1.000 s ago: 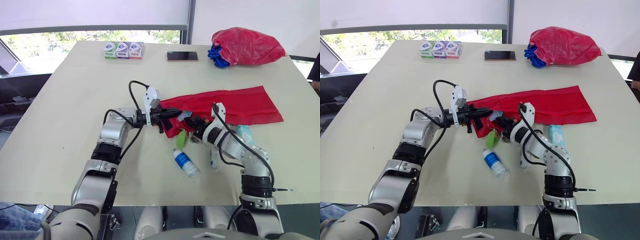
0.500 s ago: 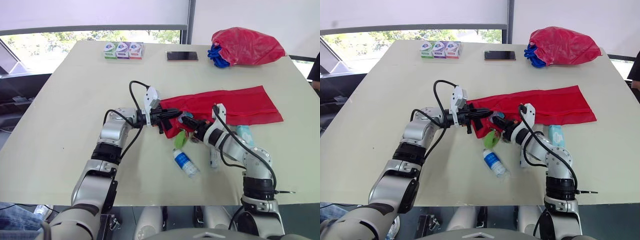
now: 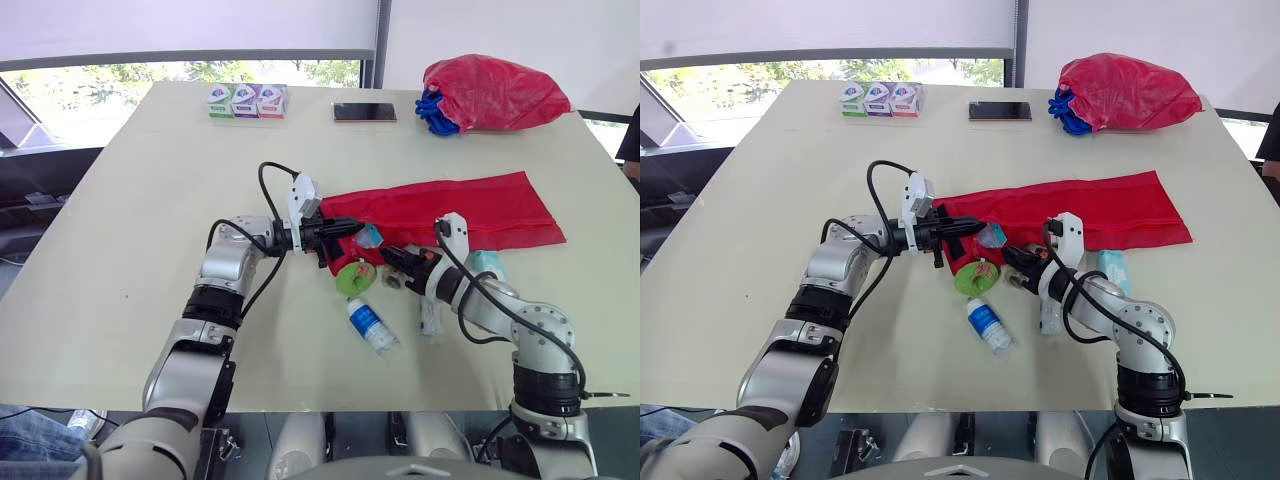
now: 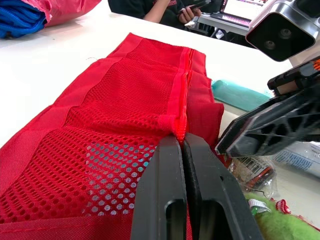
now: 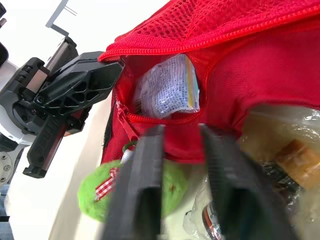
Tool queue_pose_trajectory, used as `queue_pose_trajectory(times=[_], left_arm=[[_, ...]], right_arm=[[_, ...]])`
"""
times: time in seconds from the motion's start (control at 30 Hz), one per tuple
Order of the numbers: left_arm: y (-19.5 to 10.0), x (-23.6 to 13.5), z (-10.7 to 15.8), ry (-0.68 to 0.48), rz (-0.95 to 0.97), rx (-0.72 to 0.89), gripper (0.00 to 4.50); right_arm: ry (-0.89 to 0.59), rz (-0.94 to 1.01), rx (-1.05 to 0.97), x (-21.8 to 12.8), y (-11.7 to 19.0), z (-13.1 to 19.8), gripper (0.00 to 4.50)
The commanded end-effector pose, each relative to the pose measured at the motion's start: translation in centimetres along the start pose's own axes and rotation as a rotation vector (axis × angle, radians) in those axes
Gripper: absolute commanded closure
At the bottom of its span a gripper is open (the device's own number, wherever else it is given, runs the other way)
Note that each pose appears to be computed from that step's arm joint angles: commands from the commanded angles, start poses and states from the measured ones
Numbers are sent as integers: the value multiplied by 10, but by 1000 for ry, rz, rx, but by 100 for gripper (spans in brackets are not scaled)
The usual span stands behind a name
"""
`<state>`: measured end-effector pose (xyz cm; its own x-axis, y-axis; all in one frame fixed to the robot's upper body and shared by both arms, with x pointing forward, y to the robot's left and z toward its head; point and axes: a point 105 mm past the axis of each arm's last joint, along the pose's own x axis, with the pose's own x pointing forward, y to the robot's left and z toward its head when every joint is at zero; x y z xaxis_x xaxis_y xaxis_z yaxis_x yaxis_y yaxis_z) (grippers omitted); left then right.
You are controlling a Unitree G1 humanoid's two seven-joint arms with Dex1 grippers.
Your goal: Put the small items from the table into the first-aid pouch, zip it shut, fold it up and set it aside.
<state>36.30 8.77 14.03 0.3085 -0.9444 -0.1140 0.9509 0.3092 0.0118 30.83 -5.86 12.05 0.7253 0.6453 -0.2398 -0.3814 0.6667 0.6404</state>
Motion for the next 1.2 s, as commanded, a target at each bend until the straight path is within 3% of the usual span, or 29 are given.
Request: queue_pose_trajectory(times=[0.03, 0.4, 0.67, 0.83, 1.03, 1.13, 1.2], left_arm=[[-1, 3, 12, -28, -14, 45, 450], [-7, 4, 7, -13, -42, 50, 450], [-12, 2, 1, 5, -51, 47, 450], [-10, -3, -3, 22, -37, 52, 450], [2, -21, -10, 100, -9, 105, 450], [8, -37, -17, 165, -7, 137, 450], [14, -51, -20, 212, 5, 160, 450]], right_arm=[[-18, 35, -42, 7, 12, 6, 441], [77, 31, -95, 55, 18, -11, 441], [-90, 12, -81, 77, 17, 17, 441], [-91, 41, -121, 65, 15, 17, 441], [-107, 106, -291, 19, 17, 24, 441], [-138, 127, -446, -12, 19, 29, 441], [-243, 155, -597, -36, 24, 40, 441]])
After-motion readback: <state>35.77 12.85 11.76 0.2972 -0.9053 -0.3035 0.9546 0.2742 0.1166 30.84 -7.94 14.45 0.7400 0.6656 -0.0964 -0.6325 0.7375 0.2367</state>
